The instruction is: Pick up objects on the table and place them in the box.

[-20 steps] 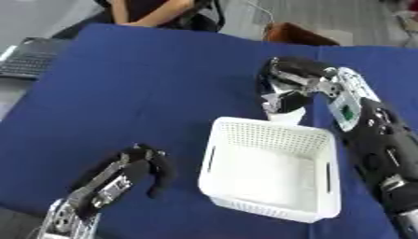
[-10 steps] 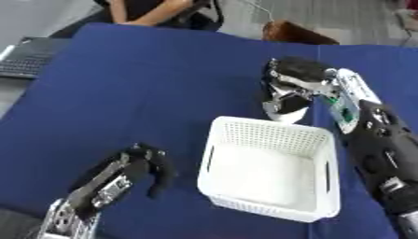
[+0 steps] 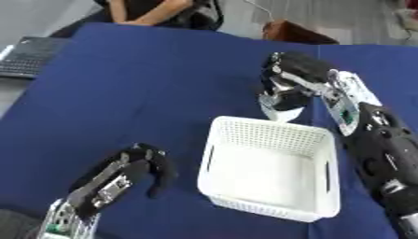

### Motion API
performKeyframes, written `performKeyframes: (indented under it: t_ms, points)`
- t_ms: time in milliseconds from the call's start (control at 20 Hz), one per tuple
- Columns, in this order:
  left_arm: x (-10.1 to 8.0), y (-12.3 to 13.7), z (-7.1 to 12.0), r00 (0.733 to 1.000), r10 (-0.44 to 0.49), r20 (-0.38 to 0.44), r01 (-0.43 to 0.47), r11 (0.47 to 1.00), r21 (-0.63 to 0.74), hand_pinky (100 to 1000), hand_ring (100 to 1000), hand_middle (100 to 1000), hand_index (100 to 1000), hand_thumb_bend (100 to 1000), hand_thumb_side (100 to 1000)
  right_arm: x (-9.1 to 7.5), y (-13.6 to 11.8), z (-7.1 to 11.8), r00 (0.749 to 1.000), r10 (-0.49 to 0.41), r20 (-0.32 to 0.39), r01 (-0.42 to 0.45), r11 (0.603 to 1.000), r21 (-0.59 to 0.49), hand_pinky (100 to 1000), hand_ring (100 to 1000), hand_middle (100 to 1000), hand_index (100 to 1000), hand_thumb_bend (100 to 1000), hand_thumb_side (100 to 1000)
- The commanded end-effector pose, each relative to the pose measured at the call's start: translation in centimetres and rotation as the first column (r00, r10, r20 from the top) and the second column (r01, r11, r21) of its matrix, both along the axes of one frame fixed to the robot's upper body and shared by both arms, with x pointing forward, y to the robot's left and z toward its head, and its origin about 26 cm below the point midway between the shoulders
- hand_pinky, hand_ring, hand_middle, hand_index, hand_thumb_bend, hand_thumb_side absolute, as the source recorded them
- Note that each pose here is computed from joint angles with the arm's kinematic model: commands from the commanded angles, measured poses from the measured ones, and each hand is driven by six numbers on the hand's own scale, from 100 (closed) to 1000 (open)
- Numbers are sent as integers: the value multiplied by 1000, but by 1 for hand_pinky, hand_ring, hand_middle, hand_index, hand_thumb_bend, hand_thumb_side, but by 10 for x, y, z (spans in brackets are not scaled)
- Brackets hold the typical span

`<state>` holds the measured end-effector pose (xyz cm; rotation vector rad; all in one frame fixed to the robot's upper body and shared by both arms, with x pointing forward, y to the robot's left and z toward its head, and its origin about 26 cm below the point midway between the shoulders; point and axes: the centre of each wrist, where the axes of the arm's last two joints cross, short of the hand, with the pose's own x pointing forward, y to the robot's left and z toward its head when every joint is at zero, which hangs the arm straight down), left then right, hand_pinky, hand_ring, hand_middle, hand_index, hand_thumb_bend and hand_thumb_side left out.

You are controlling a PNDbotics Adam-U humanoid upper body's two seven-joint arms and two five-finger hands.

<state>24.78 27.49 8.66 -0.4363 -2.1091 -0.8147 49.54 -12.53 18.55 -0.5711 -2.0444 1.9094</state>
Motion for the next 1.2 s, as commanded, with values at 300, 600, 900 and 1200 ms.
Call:
performKeyframes:
  t_ms: [300, 600, 900, 1200]
  points:
    - [0, 0, 7, 1000, -8, 29, 8, 1000, 0, 157, 253, 405, 670, 100, 920, 2, -3, 14, 997, 10, 74, -8, 999, -31, 100, 100, 100, 192, 100, 726]
    - [0, 0, 8, 1000, -8, 28, 8, 1000, 1, 157, 253, 405, 670, 101, 922, 2, -5, 24, 993, 34, 116, -30, 999, -34, 100, 100, 100, 193, 100, 731]
    - [-1, 2, 7, 1000, 0, 23, 0, 1000, 8, 158, 253, 405, 670, 101, 918, 1, -14, 74, 966, 84, 244, -86, 996, -1, 100, 100, 100, 196, 100, 753]
    - [-2, 5, 7, 1000, 5, 8, -5, 1000, 21, 159, 253, 405, 670, 104, 916, -1, -12, 117, 933, 161, 321, -153, 987, -52, 100, 100, 100, 200, 100, 771]
